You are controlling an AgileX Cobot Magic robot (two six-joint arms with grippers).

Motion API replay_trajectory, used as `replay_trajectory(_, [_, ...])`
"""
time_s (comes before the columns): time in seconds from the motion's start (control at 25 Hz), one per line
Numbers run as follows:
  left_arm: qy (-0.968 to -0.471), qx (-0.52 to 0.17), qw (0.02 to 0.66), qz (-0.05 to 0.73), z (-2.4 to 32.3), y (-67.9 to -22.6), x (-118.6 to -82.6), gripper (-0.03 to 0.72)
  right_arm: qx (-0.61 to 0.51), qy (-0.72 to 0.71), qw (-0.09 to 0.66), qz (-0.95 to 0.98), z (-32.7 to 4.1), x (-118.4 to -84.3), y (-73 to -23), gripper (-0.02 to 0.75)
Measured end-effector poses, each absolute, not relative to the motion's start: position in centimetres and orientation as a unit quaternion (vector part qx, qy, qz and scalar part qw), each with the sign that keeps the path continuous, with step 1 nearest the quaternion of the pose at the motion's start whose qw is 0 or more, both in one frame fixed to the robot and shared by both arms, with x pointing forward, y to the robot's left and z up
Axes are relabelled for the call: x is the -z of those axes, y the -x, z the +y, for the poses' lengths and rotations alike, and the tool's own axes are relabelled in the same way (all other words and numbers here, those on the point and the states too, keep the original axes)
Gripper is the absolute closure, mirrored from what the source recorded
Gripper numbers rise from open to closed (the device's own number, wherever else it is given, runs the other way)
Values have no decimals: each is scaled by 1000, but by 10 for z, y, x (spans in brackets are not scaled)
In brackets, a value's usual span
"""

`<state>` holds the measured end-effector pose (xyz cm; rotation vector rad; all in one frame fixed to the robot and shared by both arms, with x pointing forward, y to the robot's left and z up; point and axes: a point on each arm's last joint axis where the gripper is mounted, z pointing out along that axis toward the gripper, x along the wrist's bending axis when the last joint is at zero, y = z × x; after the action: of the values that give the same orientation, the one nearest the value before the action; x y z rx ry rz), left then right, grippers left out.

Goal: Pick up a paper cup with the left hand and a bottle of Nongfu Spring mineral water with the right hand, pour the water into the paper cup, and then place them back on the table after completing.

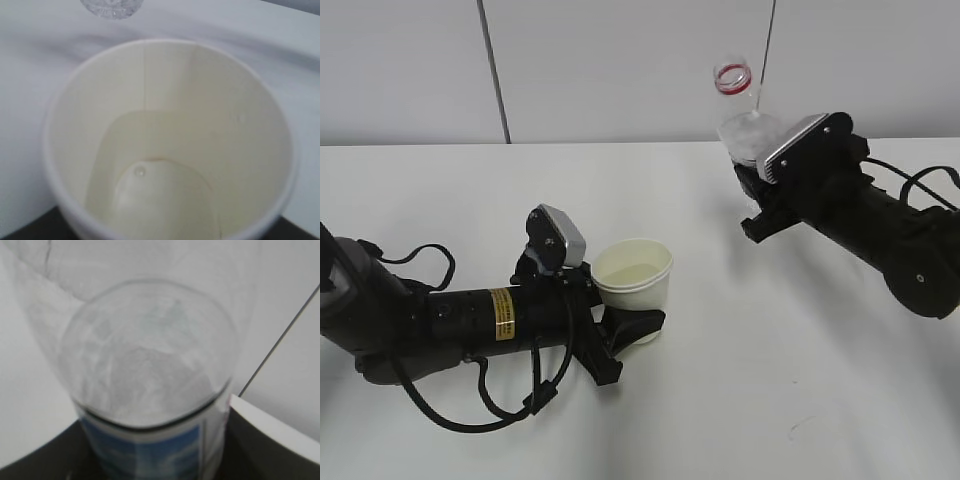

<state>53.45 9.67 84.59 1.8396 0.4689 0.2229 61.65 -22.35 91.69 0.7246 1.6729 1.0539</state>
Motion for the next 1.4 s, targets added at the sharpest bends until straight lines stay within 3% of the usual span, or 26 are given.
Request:
replay_trajectory(0.48, [-779, -104, 579, 219, 98, -538, -847, 311, -544, -460, 371, 595, -223, -916, -616, 370])
replay_trajectory(0.96, [-767, -150, 565, 266, 107, -550, -853, 311, -533, -479, 346, 605, -224, -907, -609, 370])
replay_trajectory(1.4, [-739, -219, 549, 323, 151, -576, -855, 311, -524, -485, 341, 611, -224, -904, -608, 370])
